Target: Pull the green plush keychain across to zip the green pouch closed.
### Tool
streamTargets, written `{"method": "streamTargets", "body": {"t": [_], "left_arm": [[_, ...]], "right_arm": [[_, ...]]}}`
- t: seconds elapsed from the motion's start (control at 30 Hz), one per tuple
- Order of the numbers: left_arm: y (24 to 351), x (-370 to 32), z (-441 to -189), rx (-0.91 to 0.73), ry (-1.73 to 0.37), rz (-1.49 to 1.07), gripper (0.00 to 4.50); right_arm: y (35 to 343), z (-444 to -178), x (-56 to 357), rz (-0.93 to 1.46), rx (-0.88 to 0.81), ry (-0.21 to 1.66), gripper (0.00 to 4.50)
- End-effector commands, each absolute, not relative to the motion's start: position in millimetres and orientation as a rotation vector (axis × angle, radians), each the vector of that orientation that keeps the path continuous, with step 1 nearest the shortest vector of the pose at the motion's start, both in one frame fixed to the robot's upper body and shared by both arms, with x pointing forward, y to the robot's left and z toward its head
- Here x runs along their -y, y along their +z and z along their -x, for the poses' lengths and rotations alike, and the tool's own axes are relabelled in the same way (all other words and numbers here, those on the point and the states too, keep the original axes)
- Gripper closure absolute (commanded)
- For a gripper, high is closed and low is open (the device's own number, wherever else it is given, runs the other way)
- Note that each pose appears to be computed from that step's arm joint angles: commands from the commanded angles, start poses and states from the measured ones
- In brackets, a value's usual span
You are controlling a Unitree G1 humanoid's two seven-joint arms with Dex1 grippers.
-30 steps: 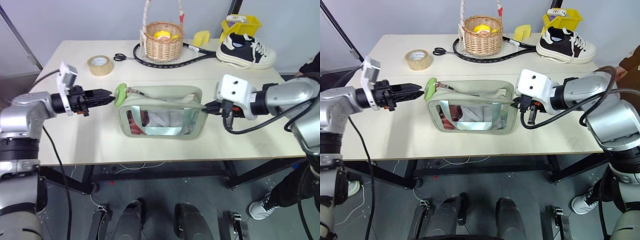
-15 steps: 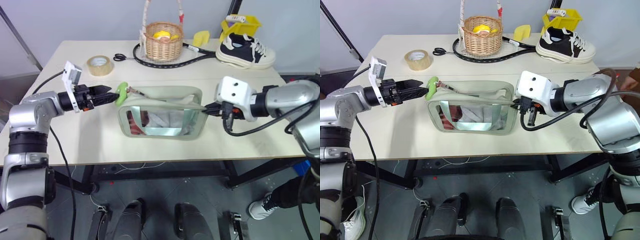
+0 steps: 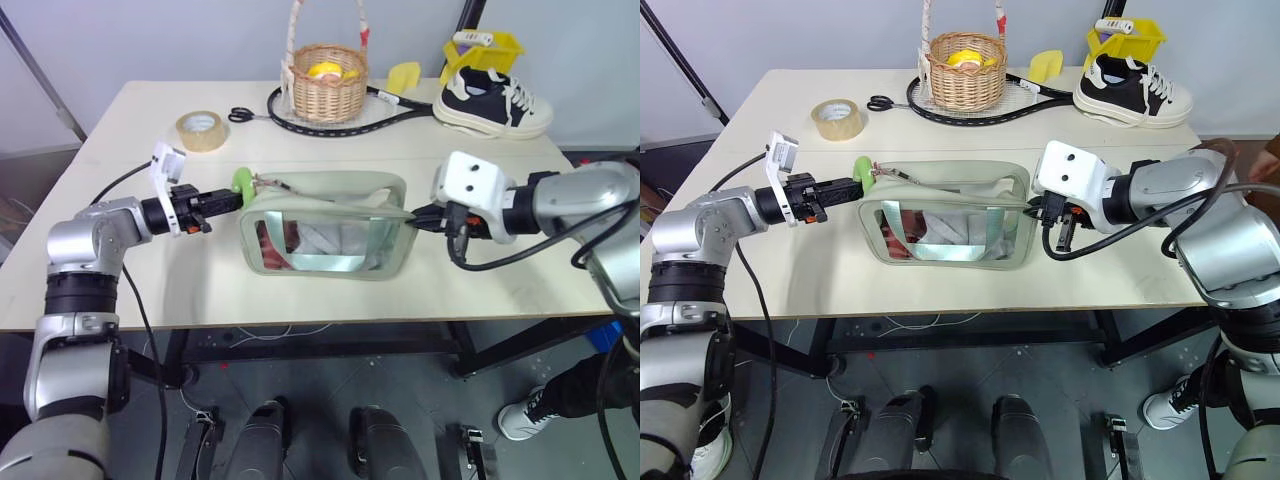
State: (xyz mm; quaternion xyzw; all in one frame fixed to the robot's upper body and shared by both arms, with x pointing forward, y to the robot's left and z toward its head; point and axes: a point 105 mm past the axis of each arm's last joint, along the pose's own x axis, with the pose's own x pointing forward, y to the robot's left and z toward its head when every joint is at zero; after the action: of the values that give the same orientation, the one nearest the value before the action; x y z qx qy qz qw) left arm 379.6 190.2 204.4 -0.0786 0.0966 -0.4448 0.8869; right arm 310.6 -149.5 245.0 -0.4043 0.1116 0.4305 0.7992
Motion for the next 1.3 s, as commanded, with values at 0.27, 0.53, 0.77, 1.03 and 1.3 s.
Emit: {"method": "streamTargets", "body": {"t": [0.27, 0.53, 0.77, 1.03, 1.3], "left_arm": [[292.2, -183.1, -341.5, 0.031, -1.074, 0.205, 4.48], [279.4, -160.2, -333.9, -0.036, -1.120, 0.108, 4.48], [278.6, -142.2, -335.8, -0.030, -1.165, 0.075, 4.48], [263.9, -129.3, -357.4, -0.080, -1.098, -0.054, 2.05], [279.4, -171.8, -355.3, -0.047, -1.034, -0.124, 0.19]], "right_arm": [[258.2, -305.6, 148.2, 0.883, -0.189, 0.907, 4.50], [257.8, -306.9, 145.7, 0.886, -0.184, 0.916, 4.50], [256.8, -307.5, 145.9, 0.885, -0.188, 0.918, 4.50], [255.8, -308.3, 145.0, 0.880, -0.187, 0.913, 4.50], [253.3, -306.9, 146.1, 0.872, -0.195, 0.908, 4.50]]}}
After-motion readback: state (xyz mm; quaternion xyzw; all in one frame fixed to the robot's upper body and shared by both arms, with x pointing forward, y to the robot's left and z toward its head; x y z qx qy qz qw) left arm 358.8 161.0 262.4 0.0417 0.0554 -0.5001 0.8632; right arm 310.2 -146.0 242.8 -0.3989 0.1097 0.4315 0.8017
